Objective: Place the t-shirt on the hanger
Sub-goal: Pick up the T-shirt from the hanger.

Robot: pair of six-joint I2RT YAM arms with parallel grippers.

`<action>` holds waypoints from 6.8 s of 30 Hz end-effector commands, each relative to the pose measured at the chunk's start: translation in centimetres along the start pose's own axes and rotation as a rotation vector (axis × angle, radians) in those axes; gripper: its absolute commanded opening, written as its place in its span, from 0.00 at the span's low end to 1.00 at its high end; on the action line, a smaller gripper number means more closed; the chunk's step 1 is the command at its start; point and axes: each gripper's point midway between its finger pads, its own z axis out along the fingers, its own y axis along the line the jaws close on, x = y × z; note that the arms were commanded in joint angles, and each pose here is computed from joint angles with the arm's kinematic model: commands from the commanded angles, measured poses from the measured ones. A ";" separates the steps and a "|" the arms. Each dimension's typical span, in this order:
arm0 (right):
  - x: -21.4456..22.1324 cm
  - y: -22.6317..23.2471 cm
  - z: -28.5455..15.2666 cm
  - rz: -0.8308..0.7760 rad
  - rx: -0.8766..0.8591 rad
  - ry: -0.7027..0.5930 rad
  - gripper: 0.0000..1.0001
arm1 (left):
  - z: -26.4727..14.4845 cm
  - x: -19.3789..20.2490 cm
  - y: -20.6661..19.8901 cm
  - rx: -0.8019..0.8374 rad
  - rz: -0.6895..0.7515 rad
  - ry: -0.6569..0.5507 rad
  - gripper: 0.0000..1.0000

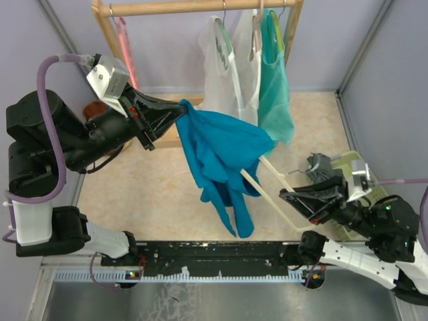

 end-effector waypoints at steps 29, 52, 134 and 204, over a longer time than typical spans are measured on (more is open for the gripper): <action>1.6 0.2 3.0 -0.065 -0.016 0.162 0.00 | -0.4 -1.6 0.1 0.002 0.003 -0.047 0.00; 5.4 -1.8 4.5 -0.010 0.072 0.258 0.00 | -0.2 -3.2 -1.2 0.069 -0.024 -0.105 0.00; -1.2 -0.1 2.0 -0.151 -0.006 0.025 0.00 | 1.0 -0.1 -1.4 0.056 -0.033 0.008 0.00; -2.0 -1.1 5.2 -0.128 0.021 -0.146 0.00 | -0.6 -1.0 1.0 -0.061 -0.068 -0.033 0.00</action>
